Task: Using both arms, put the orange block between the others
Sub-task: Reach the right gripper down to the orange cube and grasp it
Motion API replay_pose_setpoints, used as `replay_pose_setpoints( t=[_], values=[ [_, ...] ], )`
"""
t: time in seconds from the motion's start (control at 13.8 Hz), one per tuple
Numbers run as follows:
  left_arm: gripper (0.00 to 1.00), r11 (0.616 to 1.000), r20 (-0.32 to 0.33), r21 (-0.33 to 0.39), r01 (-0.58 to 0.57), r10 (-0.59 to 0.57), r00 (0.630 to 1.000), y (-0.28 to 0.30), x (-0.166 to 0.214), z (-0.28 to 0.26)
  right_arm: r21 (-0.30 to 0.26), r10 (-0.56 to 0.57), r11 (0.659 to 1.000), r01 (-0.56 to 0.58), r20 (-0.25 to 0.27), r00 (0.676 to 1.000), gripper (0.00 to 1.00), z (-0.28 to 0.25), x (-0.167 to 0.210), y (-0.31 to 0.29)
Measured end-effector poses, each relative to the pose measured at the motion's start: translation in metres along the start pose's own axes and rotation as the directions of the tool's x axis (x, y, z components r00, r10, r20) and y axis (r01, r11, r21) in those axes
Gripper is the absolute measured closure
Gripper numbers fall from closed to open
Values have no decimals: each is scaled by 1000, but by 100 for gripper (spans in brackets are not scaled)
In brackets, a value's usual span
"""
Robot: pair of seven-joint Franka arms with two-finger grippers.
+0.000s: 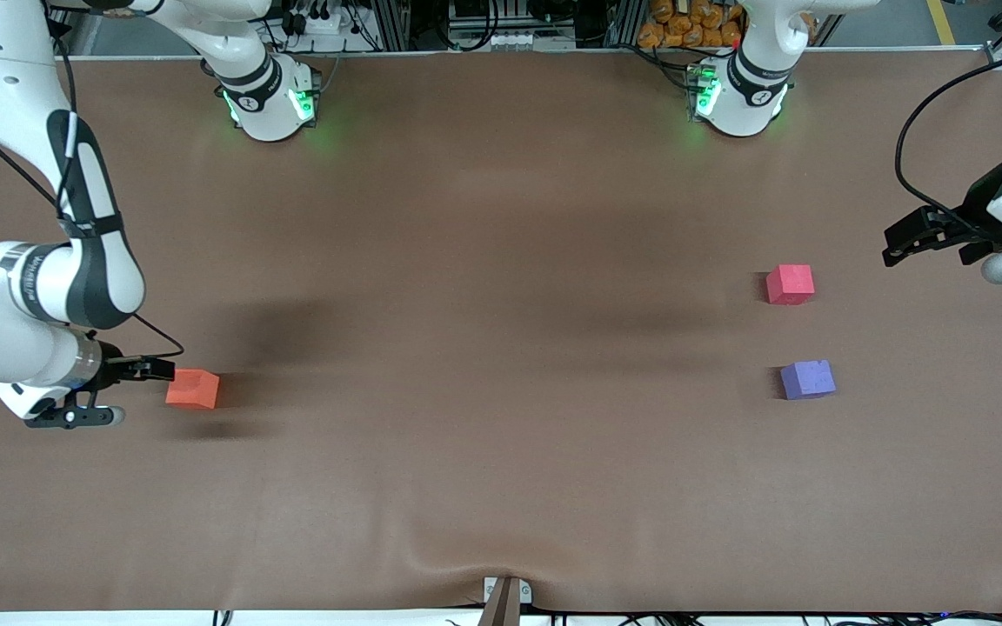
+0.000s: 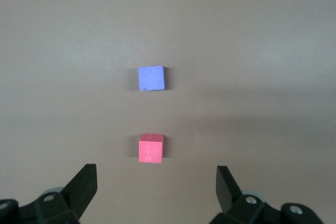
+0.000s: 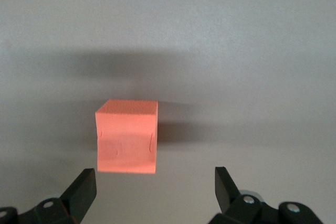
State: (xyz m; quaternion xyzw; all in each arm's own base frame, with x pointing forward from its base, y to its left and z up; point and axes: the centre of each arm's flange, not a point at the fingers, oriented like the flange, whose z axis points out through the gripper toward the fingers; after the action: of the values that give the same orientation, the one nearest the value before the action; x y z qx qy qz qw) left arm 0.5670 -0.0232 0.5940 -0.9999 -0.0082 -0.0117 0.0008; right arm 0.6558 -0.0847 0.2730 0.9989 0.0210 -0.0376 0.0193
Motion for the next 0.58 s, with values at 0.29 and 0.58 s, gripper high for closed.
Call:
replay_pose_setpoints(
  t=[0.29,0.58],
  values=[
    [0,1000,0,0,-1,1,1000,0,0,0,4,22,1000,-22,0,1000,0,30,6,-12],
    [0,1000,1,0,-1,1,1000,-2,0,0,6,65,998,-65,7,998,0,37,7,-24]
  ],
)
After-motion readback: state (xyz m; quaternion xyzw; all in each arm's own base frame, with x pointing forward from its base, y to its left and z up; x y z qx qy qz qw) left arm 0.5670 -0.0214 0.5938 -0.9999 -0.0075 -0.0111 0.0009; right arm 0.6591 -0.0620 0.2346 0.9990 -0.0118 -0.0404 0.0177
